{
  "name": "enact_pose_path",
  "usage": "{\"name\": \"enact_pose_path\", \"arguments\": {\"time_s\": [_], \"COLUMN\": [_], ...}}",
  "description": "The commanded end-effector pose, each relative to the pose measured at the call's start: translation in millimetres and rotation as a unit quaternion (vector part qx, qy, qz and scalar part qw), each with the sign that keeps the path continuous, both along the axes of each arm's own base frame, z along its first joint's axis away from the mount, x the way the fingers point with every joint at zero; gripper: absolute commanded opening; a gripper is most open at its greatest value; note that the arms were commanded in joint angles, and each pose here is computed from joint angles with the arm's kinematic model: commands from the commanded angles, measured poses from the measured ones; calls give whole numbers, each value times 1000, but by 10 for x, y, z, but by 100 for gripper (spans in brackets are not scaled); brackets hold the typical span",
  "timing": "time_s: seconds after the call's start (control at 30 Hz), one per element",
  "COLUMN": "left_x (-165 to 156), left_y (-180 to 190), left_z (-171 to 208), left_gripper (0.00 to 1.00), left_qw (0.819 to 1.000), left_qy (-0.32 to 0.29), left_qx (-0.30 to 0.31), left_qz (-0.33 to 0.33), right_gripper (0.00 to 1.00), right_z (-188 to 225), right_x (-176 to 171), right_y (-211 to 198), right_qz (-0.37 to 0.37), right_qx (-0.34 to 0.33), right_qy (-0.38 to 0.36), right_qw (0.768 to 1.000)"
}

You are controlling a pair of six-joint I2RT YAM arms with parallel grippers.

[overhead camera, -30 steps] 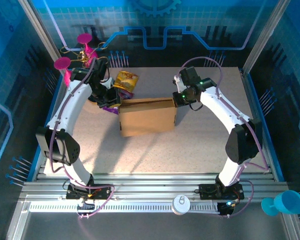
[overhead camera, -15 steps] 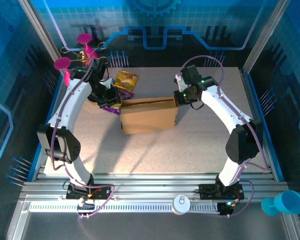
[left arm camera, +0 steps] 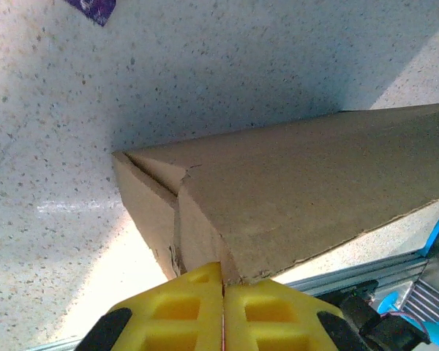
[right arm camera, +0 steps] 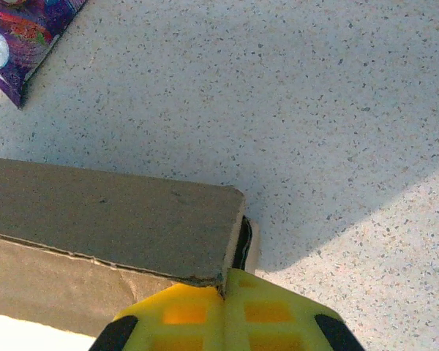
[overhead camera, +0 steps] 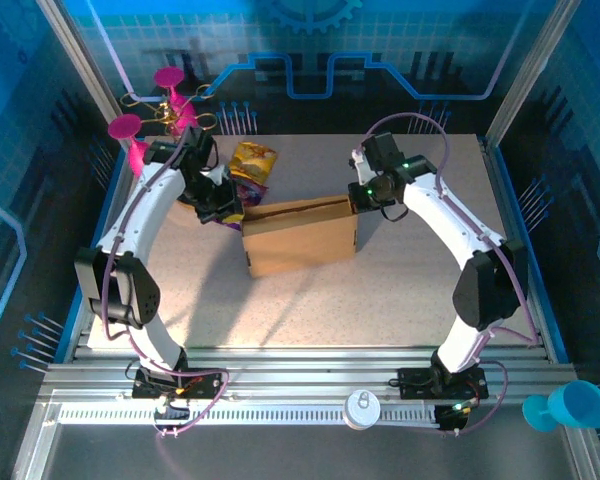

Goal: Fold the paper box

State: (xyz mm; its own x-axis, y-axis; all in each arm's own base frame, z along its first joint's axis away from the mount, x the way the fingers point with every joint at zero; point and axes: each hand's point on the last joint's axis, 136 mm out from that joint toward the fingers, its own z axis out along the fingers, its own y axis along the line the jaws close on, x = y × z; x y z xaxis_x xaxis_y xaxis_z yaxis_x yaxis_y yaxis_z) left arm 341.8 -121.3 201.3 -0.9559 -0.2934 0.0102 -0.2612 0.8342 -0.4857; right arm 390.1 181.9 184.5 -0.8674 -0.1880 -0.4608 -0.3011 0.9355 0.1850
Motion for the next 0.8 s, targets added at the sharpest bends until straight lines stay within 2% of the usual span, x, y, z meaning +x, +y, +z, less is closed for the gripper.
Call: {"name": "enact_pose_path", "arguments": {"time_s": [0.0, 0.27, 0.77], "left_x": [-25, 5, -67], "left_y": [-148, -158, -178], "left_z": [166, 324, 263], "left_gripper": [8, 8, 8], "left_qw": [999, 998, 998], "left_qy": [-12, -26, -15], "left_qx": [-52, -58, -67], "left_qz": [10, 13, 10], "right_gripper": [0, 0, 0], "right_z": [43, 85, 108], "right_x": [-100, -110, -97], "right_y": [37, 18, 12], "right_qz": [3, 3, -1], "right_qx": [11, 6, 7], "right_qy": [0, -6, -5], "right_qw": [1000, 1000, 1000]}}
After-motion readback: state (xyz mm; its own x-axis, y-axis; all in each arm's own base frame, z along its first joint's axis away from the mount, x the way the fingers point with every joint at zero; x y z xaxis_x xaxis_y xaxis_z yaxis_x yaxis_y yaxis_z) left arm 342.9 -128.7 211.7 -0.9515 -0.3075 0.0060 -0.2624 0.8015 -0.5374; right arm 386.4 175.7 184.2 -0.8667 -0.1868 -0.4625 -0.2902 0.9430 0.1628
